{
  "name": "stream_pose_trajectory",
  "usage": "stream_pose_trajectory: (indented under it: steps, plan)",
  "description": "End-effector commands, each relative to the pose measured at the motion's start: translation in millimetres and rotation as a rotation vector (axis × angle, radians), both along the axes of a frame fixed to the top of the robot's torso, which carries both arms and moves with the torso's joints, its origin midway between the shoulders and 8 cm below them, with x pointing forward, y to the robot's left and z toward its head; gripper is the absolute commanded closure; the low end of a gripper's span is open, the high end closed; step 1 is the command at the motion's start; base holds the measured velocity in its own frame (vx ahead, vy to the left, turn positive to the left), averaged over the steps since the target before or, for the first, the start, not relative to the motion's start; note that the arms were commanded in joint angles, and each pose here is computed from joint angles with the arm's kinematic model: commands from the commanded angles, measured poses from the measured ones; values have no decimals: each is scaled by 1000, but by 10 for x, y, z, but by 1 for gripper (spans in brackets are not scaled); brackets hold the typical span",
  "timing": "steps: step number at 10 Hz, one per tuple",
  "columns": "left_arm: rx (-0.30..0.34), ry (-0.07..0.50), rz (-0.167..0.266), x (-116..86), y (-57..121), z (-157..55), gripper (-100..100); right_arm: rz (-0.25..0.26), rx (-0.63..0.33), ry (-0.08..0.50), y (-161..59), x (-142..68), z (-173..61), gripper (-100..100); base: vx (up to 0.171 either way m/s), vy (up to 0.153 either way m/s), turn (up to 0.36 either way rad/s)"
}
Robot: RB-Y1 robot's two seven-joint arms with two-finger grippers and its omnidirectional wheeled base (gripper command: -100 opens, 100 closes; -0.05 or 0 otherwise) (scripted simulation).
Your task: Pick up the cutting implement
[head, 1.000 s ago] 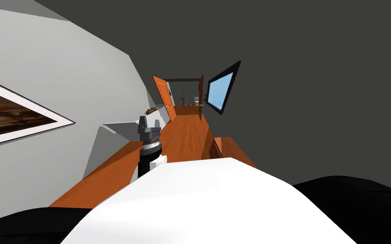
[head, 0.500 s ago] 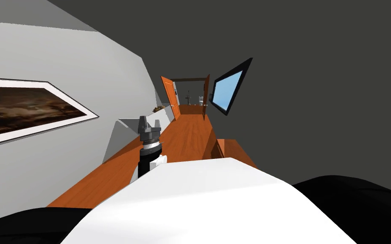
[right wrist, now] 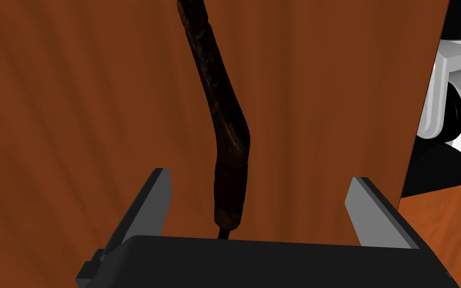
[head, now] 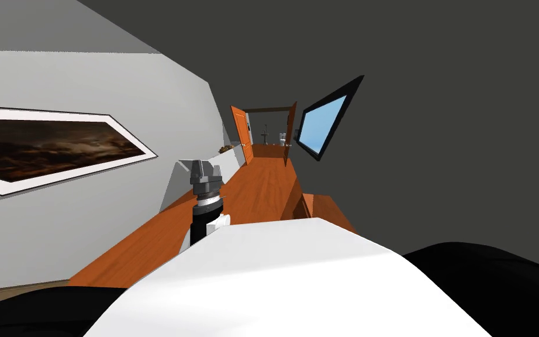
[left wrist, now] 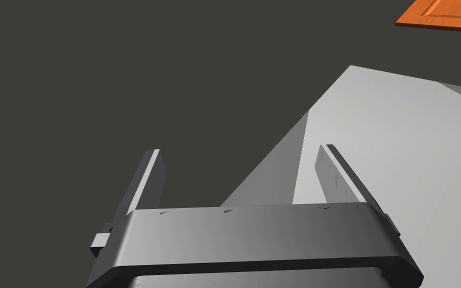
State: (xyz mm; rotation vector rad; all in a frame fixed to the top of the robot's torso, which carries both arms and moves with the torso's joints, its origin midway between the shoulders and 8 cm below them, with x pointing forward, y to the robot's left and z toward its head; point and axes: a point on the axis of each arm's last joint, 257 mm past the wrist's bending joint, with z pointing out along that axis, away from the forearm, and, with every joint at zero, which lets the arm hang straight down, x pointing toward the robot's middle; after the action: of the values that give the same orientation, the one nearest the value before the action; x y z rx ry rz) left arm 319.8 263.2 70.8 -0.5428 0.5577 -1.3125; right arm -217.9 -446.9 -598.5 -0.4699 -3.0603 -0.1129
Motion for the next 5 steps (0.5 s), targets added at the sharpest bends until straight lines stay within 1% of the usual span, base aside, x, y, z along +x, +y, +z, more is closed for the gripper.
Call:
stream_pose_trajectory:
  steps: [1,2,3,5]
  plan:
    - [0,0,0,0,0,0,0,-26,-11,-10,-3,2,-4,-100,-14,-18,8]
    - [0,0,0,0,0,0,0,-31,-8,29,169,-321,23,-100,-28,-12,416]
    - [0,0,0,0,-1,0,0,-42,-16,18,150,-293,20,-100,-22,23,132]
    - [0,0,0,0,0,0,0,-91,-31,2,114,-243,16,-100,3,-3,-9]
